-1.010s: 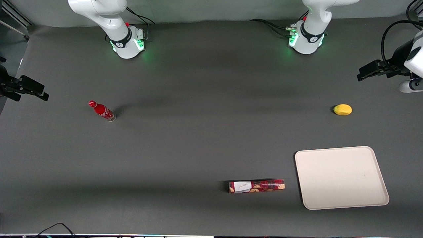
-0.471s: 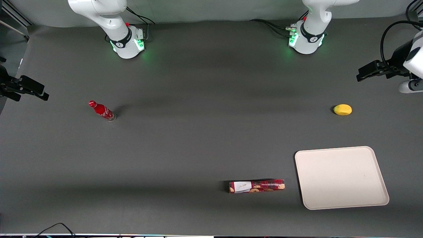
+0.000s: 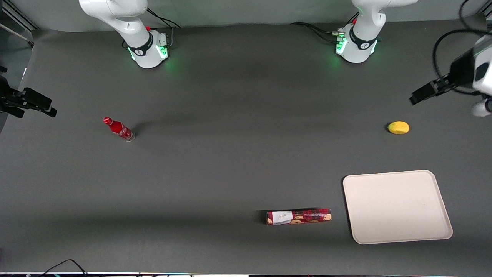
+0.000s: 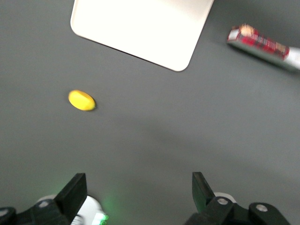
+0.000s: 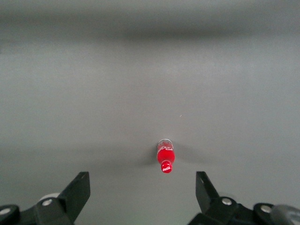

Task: Place red cookie box on tray
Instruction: 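Move the open left gripper down over the red plaid cookie box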

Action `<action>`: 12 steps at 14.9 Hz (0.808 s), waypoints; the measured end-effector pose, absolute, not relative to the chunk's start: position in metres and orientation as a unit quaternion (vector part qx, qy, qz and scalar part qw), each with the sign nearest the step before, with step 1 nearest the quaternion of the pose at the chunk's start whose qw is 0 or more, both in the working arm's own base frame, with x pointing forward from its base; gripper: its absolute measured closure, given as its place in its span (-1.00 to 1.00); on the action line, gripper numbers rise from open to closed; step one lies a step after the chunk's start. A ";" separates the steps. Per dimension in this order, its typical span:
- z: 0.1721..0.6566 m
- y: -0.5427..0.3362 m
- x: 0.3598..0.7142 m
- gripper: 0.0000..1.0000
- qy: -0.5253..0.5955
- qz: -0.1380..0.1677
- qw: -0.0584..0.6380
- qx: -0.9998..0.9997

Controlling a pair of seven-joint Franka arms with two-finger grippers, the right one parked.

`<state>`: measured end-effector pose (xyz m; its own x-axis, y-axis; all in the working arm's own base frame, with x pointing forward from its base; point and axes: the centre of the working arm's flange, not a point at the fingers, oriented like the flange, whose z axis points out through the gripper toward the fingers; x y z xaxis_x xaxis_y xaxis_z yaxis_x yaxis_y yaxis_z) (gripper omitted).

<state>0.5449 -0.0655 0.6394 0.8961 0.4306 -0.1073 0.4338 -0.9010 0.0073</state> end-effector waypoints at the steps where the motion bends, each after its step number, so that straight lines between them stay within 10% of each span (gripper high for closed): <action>1: 0.635 -0.082 0.555 -1.00 0.258 -0.053 0.016 0.965; 5: 0.600 -0.131 0.601 -1.00 0.399 -0.058 0.021 0.915; 12: 0.475 -0.185 0.699 -1.00 0.573 0.033 0.072 0.816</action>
